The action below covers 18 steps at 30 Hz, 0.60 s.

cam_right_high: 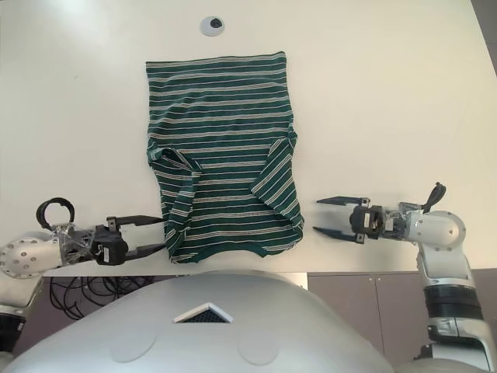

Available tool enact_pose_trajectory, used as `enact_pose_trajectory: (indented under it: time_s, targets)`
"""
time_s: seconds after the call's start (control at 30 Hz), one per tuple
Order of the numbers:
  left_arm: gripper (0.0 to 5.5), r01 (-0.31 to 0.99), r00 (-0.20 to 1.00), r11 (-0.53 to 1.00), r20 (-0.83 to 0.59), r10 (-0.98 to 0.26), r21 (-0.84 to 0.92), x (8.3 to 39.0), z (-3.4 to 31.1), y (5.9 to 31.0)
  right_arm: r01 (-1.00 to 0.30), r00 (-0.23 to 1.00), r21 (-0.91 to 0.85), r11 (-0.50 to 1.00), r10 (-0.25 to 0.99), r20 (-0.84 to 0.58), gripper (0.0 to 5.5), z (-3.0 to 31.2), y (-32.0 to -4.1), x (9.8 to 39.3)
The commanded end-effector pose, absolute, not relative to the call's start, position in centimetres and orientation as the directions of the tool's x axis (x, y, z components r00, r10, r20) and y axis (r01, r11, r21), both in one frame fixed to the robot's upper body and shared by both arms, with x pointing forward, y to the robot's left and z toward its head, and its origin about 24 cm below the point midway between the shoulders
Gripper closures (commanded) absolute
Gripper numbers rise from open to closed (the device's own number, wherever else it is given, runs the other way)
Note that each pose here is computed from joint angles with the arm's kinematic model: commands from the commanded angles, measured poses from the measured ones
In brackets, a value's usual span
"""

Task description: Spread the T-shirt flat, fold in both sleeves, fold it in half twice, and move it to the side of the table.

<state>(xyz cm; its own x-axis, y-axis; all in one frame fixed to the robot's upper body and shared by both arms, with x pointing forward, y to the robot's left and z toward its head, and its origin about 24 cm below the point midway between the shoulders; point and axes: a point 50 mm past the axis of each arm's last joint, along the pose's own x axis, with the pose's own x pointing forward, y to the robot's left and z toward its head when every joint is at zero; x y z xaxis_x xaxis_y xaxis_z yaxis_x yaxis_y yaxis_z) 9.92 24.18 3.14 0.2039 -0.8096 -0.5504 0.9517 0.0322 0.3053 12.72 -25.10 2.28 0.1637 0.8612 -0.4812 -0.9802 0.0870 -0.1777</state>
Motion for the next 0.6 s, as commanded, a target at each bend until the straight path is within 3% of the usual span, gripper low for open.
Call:
enact_pose_trajectory:
  time_s: [0.03, 0.3, 0.47, 0.6]
  targets:
    - [2.91, 0.979, 0.116, -0.018, -0.622, -0.774, 0.205, 8.3, 1.0, 24.2, -0.980, 0.104, -0.200, -0.001, 0.853, -0.512, 2.61, 2.0, -24.7, 12.0]
    - [2.91, 0.982, 0.081, -0.038, -0.594, -0.800, 0.185, 7.7, 0.3, 23.4, -0.961, 0.055, -0.262, -0.091, 0.863, -0.502, 2.61, 1.3, -23.4, 12.0]
    - [3.79, 0.984, 0.054, -0.054, -0.581, -0.812, 0.168, 7.4, 0.1, 23.0, -0.950, 0.058, -0.296, -0.096, 0.881, -0.470, 2.58, 1.2, -22.7, 12.3]
    - [4.41, 0.985, 0.047, -0.058, -0.577, -0.815, 0.162, 7.3, 0.0, 22.9, -0.949, 0.048, -0.299, -0.103, 0.887, -0.459, 3.31, 1.1, -22.5, 12.3]
